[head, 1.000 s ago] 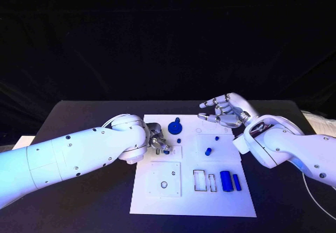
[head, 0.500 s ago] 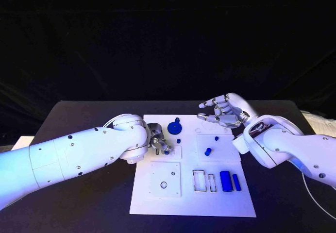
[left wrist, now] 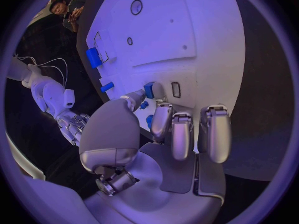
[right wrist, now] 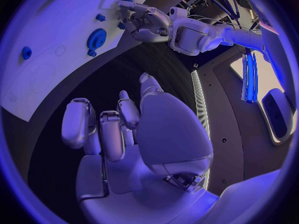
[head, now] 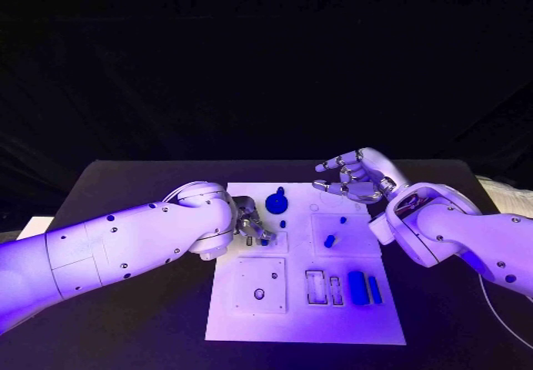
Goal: Assemble the parts on the task board
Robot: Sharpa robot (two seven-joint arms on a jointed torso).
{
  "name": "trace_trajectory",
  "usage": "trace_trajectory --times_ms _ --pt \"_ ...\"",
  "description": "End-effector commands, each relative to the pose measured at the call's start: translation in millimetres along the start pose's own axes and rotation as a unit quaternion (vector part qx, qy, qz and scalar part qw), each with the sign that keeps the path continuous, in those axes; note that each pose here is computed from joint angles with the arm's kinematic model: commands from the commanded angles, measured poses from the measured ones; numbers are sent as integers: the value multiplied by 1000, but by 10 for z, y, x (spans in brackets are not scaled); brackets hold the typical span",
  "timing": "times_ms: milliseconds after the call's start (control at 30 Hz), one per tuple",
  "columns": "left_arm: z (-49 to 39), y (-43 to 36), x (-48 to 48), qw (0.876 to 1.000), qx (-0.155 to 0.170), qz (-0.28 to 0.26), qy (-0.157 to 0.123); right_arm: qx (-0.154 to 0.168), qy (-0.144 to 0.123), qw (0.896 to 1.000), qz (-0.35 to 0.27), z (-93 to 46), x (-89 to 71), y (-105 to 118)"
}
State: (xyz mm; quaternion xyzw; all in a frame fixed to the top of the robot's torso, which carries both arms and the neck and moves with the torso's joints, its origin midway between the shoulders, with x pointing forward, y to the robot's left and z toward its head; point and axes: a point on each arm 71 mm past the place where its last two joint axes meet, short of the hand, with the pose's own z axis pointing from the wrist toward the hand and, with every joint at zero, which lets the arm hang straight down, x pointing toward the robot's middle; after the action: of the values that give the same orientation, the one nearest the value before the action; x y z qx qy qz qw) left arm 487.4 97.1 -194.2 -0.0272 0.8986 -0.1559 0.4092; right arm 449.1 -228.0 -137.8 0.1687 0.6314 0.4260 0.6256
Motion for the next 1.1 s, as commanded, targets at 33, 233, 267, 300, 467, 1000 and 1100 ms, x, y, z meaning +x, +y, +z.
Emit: trace_trajectory --times_ms 33,233,267,300,467,1000,1100 --pt "13 80 49 999 -30 8 19 0 7 1000 -2 -1 11 1" --pt "0 118 24 999 -33 7 14 2 8 1000 -2 0 10 -7" --pt "-4 123 20 999 -33 7 13 2 8 1000 -2 0 10 -8" --pt "-8 126 15 999 -33 7 12 3 8 1000 -2 0 10 -9" --pt "-30 133 -12 999 -31 4 6 3 8 1000 -3 3 10 -12" --pt "-285 133 -365 998 0 -59 -24 9 8 1000 -2 18 6 -50" --pt "-323 185 -518 997 -5 -68 -27 10 9 1000 -2 23 17 -58"
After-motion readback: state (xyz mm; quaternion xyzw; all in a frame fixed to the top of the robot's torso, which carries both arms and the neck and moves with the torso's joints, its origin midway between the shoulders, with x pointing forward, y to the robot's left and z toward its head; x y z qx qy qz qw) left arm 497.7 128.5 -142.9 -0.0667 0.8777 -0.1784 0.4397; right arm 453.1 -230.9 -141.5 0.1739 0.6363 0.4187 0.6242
